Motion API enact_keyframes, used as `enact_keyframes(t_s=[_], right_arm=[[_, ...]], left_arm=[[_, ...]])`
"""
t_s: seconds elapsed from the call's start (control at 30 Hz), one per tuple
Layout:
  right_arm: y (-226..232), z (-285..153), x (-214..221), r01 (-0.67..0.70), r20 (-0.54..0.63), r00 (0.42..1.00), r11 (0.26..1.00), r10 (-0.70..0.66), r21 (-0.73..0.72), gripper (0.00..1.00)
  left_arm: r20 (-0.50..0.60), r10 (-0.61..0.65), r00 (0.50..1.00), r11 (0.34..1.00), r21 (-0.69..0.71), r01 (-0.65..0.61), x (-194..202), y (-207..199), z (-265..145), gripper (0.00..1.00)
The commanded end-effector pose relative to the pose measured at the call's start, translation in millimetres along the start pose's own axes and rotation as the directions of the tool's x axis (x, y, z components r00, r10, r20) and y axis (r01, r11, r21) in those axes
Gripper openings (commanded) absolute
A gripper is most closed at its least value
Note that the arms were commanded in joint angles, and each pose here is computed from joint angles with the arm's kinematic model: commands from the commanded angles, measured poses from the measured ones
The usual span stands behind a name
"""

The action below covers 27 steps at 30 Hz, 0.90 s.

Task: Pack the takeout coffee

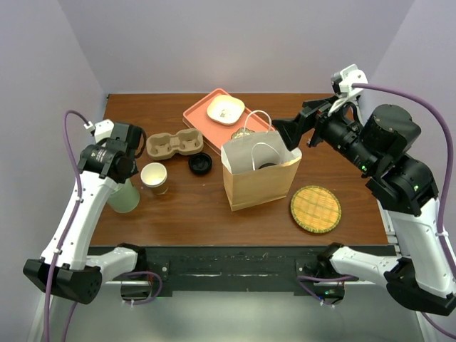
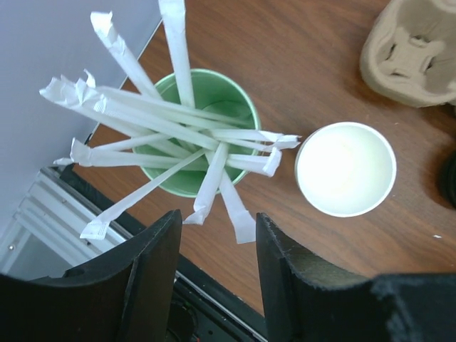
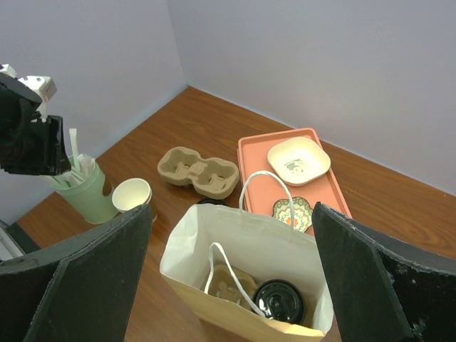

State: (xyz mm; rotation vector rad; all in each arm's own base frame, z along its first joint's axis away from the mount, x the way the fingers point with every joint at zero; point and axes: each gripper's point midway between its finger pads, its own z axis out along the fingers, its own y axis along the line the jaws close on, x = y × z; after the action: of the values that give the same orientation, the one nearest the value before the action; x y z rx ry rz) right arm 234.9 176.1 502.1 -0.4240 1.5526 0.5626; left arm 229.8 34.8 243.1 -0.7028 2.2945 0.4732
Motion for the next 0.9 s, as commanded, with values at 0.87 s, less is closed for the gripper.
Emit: enact_keyframes(t_s=[0.87], right_arm=[[1.4,5.6,3.8,0.008,-0.009,1.0,1.0,-0.009,-0.011,0.99]], left_arm=[[0.053,-0.06,0.997,0.994,-0.085,0.065,3.2,20.7,15.9,0.28]])
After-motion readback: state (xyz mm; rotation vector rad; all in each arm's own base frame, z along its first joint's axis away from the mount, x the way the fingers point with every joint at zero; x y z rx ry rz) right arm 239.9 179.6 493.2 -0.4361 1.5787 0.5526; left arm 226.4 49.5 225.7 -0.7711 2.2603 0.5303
